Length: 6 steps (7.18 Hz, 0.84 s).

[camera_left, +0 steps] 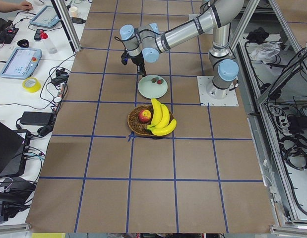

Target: Collect all strawberries into plate

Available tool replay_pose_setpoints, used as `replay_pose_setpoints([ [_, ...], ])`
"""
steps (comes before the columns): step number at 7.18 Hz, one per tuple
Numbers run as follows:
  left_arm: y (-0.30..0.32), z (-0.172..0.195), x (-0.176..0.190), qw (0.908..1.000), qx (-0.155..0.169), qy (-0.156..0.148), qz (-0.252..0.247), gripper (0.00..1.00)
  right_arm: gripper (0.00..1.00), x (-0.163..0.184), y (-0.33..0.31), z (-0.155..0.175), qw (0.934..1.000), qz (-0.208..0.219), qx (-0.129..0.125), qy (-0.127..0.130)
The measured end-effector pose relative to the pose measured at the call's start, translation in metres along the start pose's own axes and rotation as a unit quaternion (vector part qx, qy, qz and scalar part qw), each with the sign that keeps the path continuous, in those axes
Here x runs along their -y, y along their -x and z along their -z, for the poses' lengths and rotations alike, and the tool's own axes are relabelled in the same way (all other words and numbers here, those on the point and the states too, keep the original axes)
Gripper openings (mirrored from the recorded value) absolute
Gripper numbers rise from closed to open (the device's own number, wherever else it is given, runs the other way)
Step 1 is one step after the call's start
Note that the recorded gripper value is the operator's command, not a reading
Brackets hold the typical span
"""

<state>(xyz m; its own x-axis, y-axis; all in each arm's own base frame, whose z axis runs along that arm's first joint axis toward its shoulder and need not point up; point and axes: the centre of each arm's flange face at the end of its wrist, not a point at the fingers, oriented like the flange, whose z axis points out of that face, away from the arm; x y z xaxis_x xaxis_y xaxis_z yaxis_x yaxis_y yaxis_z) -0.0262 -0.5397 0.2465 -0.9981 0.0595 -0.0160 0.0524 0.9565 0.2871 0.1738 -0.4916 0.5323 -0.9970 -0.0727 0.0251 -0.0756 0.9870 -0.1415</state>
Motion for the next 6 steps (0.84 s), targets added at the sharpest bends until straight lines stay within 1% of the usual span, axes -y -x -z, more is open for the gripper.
replay_pose_setpoints([
  [1,0.014,-0.005,-0.002,1.0,-0.005,0.006,-0.004,1.0,1.0,0.0,0.0,0.0,1.0,0.0,0.0,0.0],
  [3,0.021,-0.007,-0.005,0.9999,-0.008,0.01,-0.005,1.0,1.0,0.0,0.0,0.0,1.0,0.0,0.0,0.0],
  [4,0.019,0.002,-0.007,0.9999,-0.006,0.005,-0.007,1.0,1.0,0.0,0.0,0.0,1.0,0.0,0.0,0.0],
  [5,0.015,0.021,-0.011,0.9999,-0.002,-0.01,-0.009,1.0,1.0,0.0,0.0,0.0,1.0,0.0,0.0,0.0],
  [6,0.011,0.049,-0.015,0.9996,-0.002,-0.03,-0.004,1.0,1.0,0.0,0.0,0.0,1.0,0.0,0.0,0.0],
])
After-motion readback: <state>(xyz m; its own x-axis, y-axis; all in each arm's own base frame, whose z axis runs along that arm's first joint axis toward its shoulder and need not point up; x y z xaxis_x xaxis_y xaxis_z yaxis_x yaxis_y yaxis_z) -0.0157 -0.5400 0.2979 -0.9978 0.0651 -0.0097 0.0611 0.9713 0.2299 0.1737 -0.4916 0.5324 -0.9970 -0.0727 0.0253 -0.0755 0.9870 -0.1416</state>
